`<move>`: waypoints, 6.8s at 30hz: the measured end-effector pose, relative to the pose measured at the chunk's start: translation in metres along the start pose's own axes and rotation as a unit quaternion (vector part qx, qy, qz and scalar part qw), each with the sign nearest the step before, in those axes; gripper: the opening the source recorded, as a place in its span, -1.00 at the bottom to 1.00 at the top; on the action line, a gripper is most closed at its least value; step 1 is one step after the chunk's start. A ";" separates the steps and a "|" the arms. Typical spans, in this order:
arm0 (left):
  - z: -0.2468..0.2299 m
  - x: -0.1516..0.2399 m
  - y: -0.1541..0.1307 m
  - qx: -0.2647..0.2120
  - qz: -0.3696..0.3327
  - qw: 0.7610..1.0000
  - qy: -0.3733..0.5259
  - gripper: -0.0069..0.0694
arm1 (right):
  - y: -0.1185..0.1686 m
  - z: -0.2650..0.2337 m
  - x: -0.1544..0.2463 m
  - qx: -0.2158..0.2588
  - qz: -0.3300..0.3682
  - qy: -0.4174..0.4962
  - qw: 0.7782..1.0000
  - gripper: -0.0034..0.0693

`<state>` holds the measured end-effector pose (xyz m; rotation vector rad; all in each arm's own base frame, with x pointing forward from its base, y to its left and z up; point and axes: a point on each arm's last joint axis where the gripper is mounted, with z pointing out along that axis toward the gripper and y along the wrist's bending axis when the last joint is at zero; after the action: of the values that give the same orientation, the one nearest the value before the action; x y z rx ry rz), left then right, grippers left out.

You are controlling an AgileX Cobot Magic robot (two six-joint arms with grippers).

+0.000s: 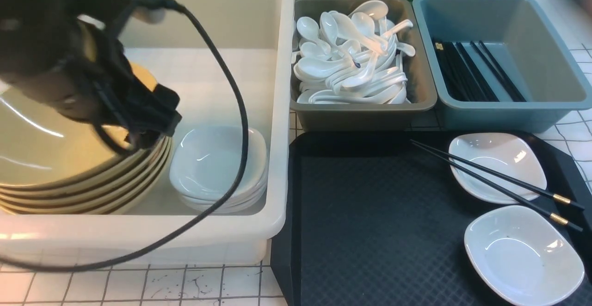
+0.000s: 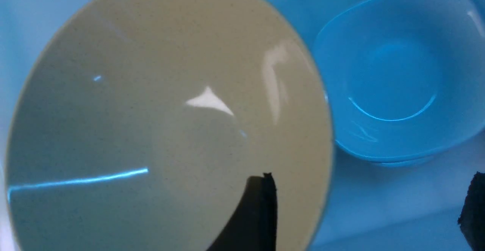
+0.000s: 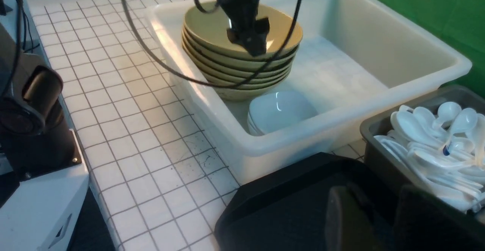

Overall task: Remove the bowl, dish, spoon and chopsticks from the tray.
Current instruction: Use the left arm to put the noodle bowl into the large storage box on the left, then use the right arm to grab the chopsticks, then use the right arm to put the chopsticks into the small storage box on the right, then use the right arm to grab the plate

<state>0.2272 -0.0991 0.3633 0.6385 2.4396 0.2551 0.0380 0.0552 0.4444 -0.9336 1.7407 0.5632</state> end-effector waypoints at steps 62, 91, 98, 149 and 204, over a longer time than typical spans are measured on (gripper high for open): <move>-0.121 0.154 -0.049 0.423 -0.113 0.822 -0.363 -0.82 | -0.238 0.252 0.173 0.063 0.016 0.478 0.876 0.67; -0.121 0.155 -0.049 0.424 -0.110 0.823 -0.361 -0.82 | -0.253 0.257 0.204 0.030 -0.017 0.516 0.856 -0.06; -0.121 0.155 -0.049 0.420 -0.100 0.824 -0.366 -0.82 | -0.247 0.250 0.200 -0.005 -0.031 0.533 0.846 -0.62; -0.124 0.140 -0.030 0.308 -0.102 0.815 -0.481 -0.82 | -0.429 0.296 0.144 0.263 0.311 0.265 0.874 0.72; -0.114 0.150 -0.038 0.304 -0.029 0.853 -0.424 -0.82 | -0.094 0.277 0.203 0.185 0.101 0.609 0.764 0.52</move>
<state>0.0390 -0.0608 0.3673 0.7263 1.6231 -0.7207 0.2387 0.1407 0.1624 -0.8514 2.9883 -0.4380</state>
